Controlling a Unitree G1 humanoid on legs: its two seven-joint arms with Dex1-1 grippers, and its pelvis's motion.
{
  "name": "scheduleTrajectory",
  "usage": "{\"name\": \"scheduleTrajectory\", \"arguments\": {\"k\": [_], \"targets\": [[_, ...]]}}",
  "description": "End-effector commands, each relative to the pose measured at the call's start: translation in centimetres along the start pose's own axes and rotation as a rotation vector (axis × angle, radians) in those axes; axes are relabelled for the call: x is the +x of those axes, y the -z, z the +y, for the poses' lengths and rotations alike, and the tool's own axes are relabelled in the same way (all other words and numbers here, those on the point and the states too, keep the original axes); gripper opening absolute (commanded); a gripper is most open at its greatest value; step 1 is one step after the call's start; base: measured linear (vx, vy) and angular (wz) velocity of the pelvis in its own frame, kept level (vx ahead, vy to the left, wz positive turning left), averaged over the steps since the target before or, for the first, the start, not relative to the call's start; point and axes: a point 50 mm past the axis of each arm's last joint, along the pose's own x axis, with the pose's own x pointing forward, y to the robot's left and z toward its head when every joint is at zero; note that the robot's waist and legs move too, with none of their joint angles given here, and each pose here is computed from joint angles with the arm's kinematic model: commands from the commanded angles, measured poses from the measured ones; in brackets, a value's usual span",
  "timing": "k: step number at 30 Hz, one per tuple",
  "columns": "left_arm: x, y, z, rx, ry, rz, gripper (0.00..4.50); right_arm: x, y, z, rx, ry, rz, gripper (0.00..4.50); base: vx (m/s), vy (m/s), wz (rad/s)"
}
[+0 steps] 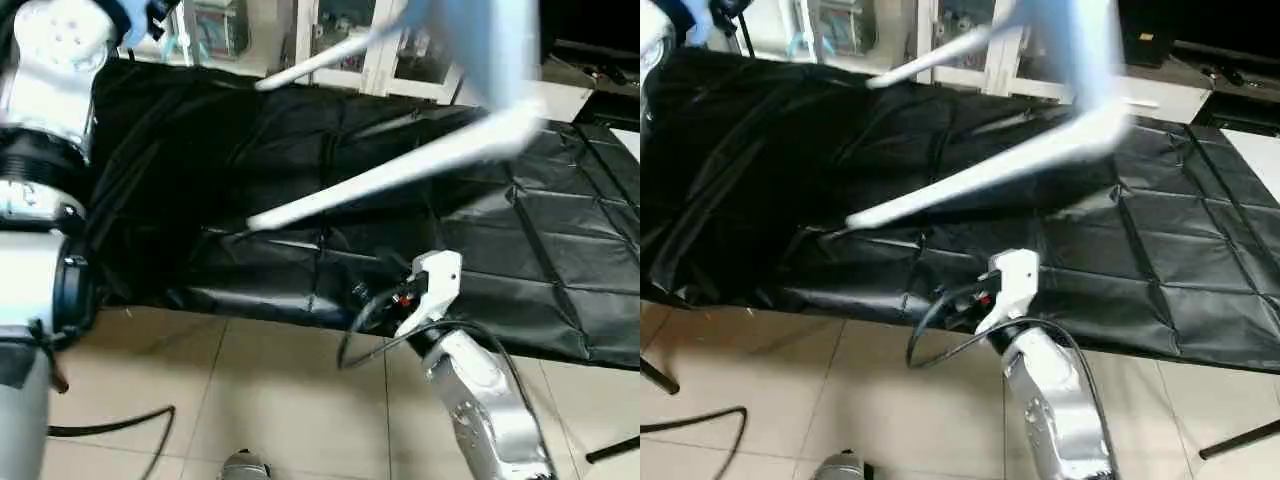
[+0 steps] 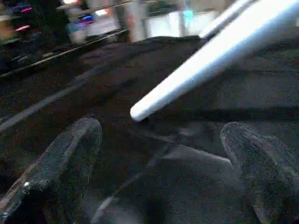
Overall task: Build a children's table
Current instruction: Flip table
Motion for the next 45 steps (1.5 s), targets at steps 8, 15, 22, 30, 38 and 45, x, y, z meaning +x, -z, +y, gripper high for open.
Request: {"name": "scheduleTrajectory", "arguments": {"k": [8,15,22,30,38,45], "targets": [[-1.0,-0.8,0.4,-0.274,-0.075,-0.120,2.11,0.6,-4.2,-4.4,0.027,0.277,-0.224,4.50,0.000,0.000,0.00],[-2.3,0.0,-0.2,-0.337,-0.097,-0.109,2.11,1.3,-5.0,-5.2,0.067,0.274,-0.259,4.50,0.000,0.000,0.00],[-3.7,0.9,-0.3,-0.380,-0.105,-0.087,2.11,4.4,-6.2,-6.0,0.042,0.239,-0.230,4.50,0.000,0.000,0.00],[-4.5,1.3,-0.2,-0.396,-0.121,-0.071,2.11,6.9,-7.0,-7.7,-0.039,0.314,-0.123,4.50,0.000,0.000,0.00],[-5.2,1.6,-0.3,-0.415,-0.131,-0.059,2.11,8.4,-6.8,-7.9,-0.100,0.193,-0.019,4.50,0.000,0.000,0.00],[-5.8,2.1,-0.5,-0.435,-0.140,-0.039,2.09,8.8,-8.0,-8.5,-0.120,0.192,-0.037,4.50,0.000,0.000,0.00]]}}
